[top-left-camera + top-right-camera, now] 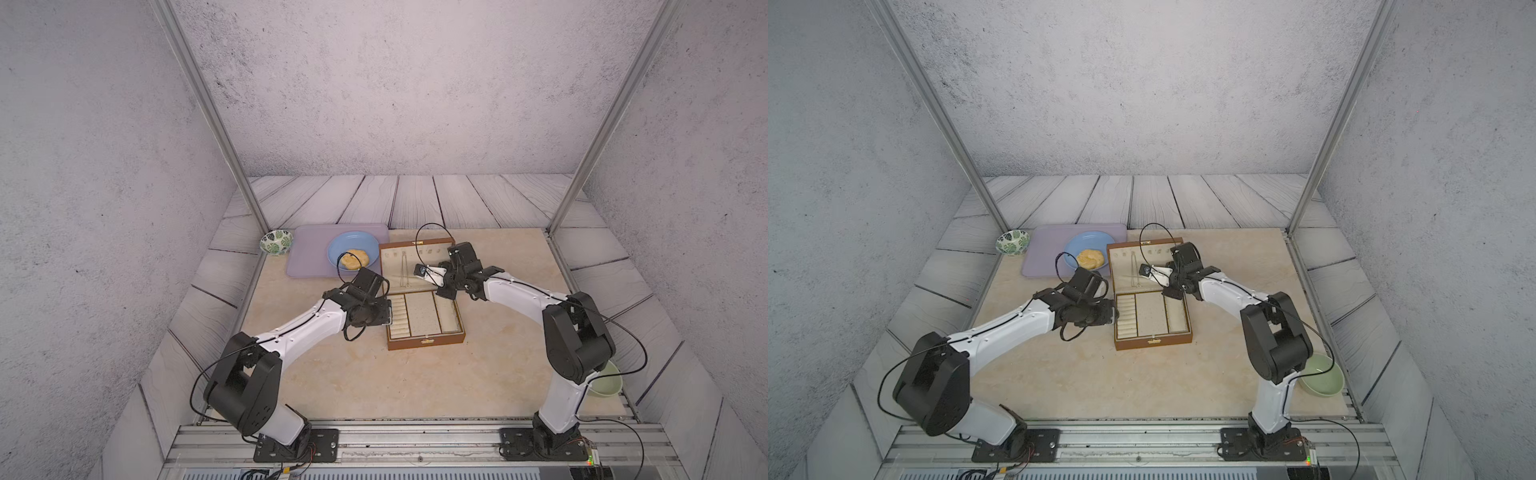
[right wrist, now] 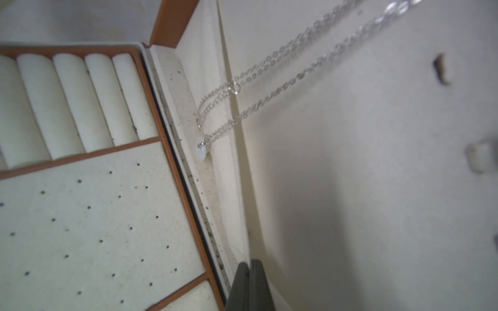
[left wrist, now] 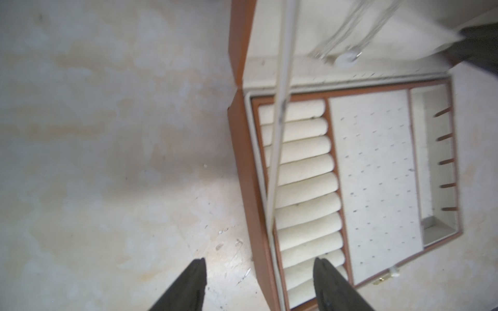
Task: Put jewelry chain into jewelry box
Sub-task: Open the storage slot of the jewelry box, then adjust the necklace in the storage slot.
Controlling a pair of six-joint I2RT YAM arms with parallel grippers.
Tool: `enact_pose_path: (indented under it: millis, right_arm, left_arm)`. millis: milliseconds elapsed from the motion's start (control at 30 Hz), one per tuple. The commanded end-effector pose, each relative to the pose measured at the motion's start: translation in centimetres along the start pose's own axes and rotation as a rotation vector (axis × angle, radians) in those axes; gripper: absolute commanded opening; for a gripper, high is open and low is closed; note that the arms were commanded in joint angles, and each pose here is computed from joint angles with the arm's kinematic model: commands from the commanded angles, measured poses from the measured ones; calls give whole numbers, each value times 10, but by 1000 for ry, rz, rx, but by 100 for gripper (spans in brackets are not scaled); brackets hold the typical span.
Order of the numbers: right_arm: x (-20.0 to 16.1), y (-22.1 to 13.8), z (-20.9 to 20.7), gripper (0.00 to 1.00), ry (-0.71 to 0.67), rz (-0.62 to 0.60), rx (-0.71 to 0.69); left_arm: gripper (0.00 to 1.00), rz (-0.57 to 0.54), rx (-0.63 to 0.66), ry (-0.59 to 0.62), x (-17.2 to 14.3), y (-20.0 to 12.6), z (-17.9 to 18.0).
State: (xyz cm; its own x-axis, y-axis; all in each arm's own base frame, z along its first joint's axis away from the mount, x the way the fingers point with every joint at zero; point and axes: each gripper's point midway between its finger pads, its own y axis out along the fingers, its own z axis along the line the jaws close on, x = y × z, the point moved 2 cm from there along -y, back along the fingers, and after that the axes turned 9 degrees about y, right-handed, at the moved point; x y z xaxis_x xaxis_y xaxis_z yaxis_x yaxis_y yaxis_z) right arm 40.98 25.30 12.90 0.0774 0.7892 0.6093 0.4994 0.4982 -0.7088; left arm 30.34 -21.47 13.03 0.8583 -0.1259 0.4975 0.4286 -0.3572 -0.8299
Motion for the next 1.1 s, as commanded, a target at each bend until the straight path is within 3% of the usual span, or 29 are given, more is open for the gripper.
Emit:
enact_pose_path:
  millis: [0, 133, 333, 800, 1067]
  right_arm:
    - [-1, -2, 9, 0, 36, 15, 33]
    - [1, -2, 8, 0, 44, 8, 28]
    - [2, -1, 8, 0, 57, 0, 27]
    - [4, 3, 6, 0, 71, -7, 31]
    - [3, 4, 7, 0, 72, -5, 31]
  left_arm:
    - [65, -127, -38, 85, 32, -6, -11]
    - [62, -213, -54, 115, 54, 4, -18]
    - [47, -280, -66, 102, 78, 25, -25]
    - [43, -388, 8, 82, 105, 51, -21]
    - [40, -415, 3, 82, 104, 63, -21]
